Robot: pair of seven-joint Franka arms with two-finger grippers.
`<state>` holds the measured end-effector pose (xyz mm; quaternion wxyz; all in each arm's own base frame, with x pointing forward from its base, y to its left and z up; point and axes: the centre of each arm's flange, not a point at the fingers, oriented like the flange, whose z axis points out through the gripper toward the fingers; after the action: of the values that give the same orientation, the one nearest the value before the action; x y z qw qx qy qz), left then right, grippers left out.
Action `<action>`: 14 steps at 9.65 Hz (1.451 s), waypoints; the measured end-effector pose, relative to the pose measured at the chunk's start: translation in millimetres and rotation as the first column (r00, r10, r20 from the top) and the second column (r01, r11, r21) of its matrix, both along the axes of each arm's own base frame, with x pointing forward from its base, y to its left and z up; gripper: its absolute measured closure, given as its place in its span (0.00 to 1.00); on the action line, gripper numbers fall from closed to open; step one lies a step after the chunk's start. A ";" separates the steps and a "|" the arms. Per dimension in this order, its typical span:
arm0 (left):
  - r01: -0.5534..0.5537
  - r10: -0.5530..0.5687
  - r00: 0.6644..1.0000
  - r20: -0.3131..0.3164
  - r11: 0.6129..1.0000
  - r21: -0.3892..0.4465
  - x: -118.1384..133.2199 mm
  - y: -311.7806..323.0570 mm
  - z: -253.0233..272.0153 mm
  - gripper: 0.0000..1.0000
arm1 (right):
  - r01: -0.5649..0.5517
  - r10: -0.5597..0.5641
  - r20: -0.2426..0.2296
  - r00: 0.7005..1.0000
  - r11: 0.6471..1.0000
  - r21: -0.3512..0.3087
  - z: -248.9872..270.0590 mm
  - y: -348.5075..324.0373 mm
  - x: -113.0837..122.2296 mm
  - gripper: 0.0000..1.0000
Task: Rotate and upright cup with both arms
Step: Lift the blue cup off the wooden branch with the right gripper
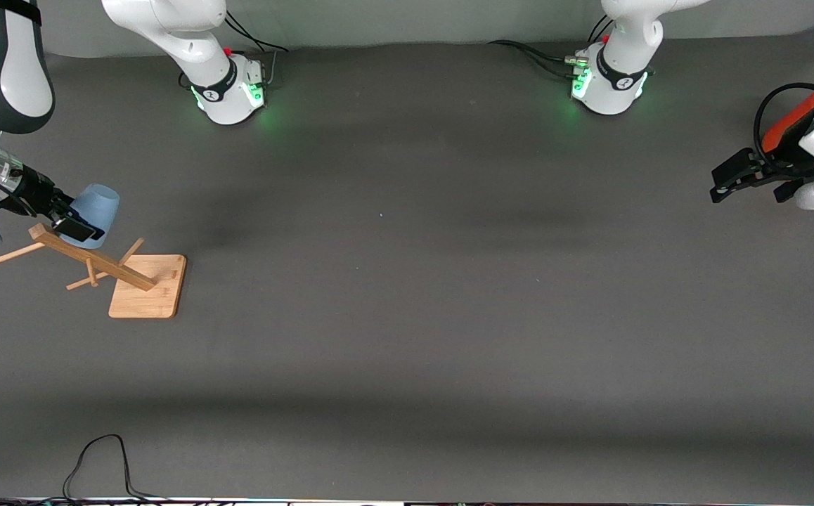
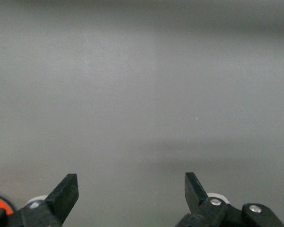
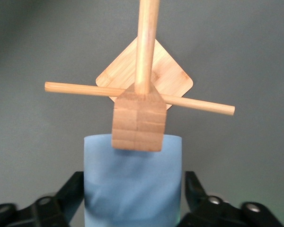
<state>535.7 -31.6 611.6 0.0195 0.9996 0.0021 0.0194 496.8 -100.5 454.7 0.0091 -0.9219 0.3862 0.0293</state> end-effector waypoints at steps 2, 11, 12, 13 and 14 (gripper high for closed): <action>0.000 0.000 1.000 0.002 1.000 -0.001 1.6 0.1 0.5 0.00 | 0.000 0.000 0.002 1.000 1.000 0.000 0.8 0.2 -0.1 0.19; 0.001 -0.001 1.000 0.000 1.000 -0.002 2.3 -0.2 -0.3 0.00 | 0.034 -0.034 -0.011 0.999 0.999 0.011 63.9 96.0 -31.9 0.19; 0.001 -0.001 1.000 0.000 1.000 -0.002 2.4 -0.1 -0.4 0.00 | 0.063 -0.063 -0.014 0.998 0.998 0.009 72.1 121.4 -38.8 0.19; 0.001 -0.001 1.000 0.000 1.000 -0.002 2.4 -0.1 -0.4 0.00 | 0.096 -0.096 -0.017 0.995 0.995 0.004 77.5 151.3 -45.2 0.19; 0.001 -0.001 1.000 -0.001 1.000 -0.002 2.6 0.1 -0.8 0.00 | 0.132 -0.132 -0.019 0.991 0.991 -0.003 79.3 189.2 -52.3 0.19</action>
<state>538.4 -31.4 610.8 0.0207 0.9996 0.0018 0.0190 444.5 88.7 534.0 0.0064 -0.8940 0.4464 0.0374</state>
